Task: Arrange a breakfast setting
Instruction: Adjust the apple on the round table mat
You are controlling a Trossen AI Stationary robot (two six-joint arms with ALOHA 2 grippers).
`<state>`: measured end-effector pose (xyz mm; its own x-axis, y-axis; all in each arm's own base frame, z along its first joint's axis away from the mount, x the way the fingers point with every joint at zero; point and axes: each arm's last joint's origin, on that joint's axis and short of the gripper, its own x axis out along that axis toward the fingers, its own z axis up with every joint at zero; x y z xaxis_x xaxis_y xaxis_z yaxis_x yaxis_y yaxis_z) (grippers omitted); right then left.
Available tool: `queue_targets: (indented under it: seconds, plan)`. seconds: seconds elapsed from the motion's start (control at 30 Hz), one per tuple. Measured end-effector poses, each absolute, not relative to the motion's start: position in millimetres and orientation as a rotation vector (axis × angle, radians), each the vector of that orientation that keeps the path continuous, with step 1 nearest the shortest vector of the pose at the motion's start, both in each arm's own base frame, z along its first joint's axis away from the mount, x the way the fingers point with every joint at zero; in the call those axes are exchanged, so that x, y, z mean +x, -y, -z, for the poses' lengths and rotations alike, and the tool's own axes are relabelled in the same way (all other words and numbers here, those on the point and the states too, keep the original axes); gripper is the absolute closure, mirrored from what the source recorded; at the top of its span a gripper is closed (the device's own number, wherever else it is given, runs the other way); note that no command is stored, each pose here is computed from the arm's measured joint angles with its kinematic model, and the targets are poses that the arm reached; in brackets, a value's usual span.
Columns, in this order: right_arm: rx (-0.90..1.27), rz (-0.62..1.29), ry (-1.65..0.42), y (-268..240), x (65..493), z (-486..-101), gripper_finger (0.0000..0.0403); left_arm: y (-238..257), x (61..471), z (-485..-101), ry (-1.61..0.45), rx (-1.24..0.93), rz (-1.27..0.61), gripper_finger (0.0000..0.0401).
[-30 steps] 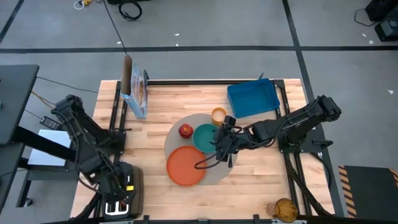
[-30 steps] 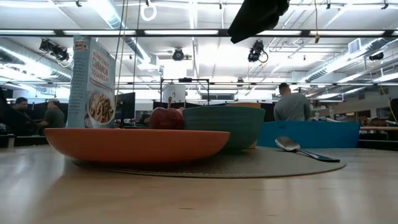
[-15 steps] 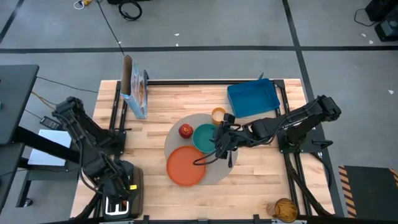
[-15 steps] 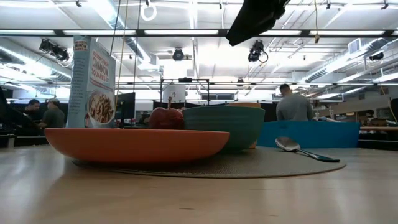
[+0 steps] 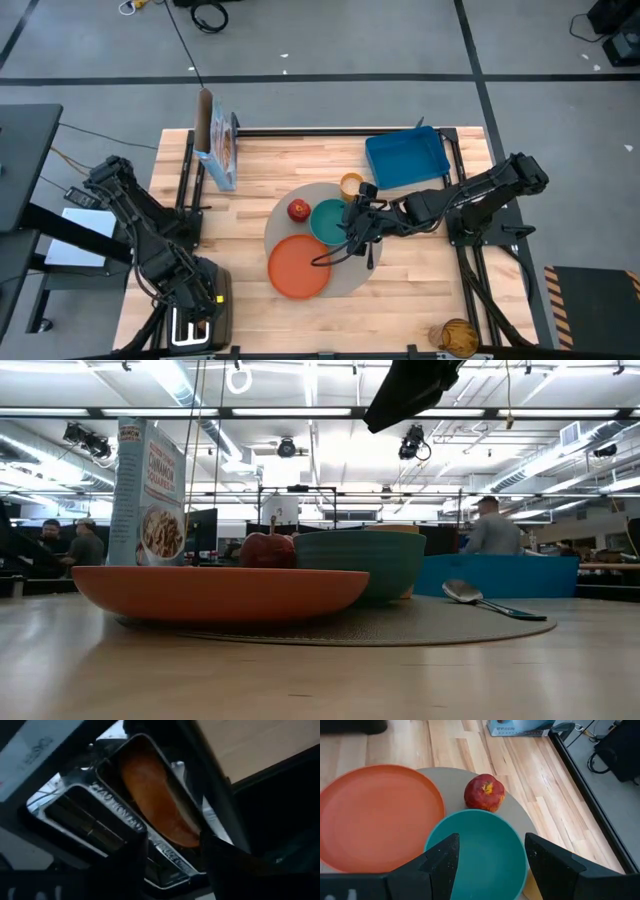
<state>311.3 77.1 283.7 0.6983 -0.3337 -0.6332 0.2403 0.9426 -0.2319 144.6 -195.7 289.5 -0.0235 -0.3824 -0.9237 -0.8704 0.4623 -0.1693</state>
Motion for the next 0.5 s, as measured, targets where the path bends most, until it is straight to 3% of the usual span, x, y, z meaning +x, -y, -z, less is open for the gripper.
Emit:
queue_targets:
  seconds: [0.5]
  plan:
    - [-0.091,0.231,-0.727,-74.6,312.3,-259.7,0.0169,184.1,148.3,-287.5,-1.566,-1.135,-0.713,0.0186]
